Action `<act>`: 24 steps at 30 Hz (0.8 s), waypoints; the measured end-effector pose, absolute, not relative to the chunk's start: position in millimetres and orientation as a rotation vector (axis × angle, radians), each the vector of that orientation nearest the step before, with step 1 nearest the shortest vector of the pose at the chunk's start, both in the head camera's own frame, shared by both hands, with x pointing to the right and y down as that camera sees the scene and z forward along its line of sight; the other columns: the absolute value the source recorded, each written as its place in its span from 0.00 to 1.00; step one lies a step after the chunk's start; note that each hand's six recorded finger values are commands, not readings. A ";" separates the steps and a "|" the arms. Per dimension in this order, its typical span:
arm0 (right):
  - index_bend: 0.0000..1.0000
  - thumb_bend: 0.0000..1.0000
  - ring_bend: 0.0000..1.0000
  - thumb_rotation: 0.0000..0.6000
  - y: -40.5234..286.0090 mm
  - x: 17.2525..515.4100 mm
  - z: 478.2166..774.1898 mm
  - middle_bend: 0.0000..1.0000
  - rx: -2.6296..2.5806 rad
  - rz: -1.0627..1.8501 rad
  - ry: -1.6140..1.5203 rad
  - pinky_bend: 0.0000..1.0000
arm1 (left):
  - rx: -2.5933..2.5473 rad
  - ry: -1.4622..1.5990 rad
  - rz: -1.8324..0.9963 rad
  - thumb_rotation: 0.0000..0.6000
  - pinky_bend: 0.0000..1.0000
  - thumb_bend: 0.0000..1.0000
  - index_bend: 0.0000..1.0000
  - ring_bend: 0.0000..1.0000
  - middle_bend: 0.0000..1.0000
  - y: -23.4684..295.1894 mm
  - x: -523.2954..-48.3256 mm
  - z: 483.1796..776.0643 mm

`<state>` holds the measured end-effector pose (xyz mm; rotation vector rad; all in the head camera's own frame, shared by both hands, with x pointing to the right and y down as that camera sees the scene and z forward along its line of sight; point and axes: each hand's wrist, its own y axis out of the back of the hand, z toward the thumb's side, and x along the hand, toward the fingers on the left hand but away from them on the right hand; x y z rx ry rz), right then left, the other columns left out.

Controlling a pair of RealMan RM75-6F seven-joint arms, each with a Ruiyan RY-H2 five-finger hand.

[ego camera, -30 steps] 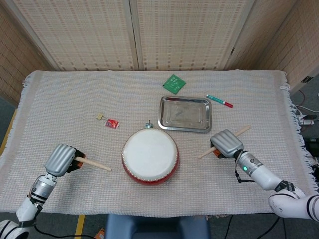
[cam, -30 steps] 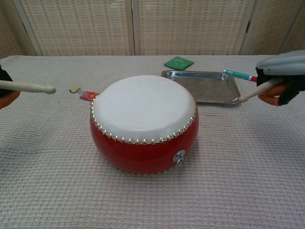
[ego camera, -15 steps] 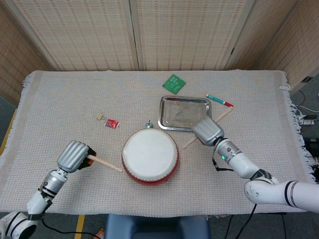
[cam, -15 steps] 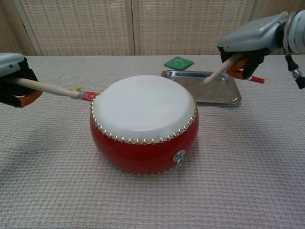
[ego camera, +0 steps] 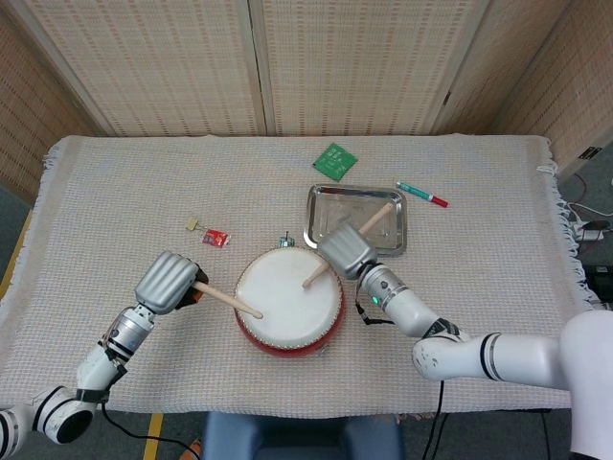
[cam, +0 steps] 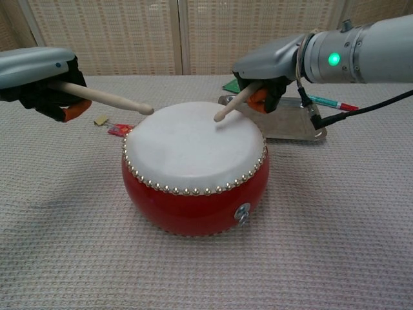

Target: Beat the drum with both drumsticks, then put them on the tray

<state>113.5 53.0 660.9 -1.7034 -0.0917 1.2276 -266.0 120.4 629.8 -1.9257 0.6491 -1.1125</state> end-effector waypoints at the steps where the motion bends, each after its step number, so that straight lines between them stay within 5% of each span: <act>1: 1.00 0.82 1.00 1.00 53.5 114.1 664.4 1.00 -1.681 1.230 -0.075 1.00 | -1.930 0.648 -1.121 1.00 1.00 0.71 1.00 1.00 1.00 119.0 -264.5 631.0; 6: 1.00 0.82 1.00 1.00 53.4 112.2 666.2 1.00 -1.627 1.221 -0.066 1.00 | -1.917 0.631 -1.158 1.00 1.00 0.71 1.00 1.00 1.00 114.7 -256.4 641.8; 17: 1.00 0.82 1.00 1.00 38.1 99.6 620.8 1.00 -1.712 1.104 -0.266 1.00 | -1.707 0.476 -1.297 1.00 1.00 0.71 1.00 1.00 1.00 117.8 -245.1 684.1; 24: 1.00 0.82 1.00 1.00 47.0 99.1 638.1 1.00 -1.638 1.116 -0.155 1.00 | -1.742 0.605 -1.283 1.00 1.00 0.71 1.00 1.00 1.00 108.1 -248.1 658.8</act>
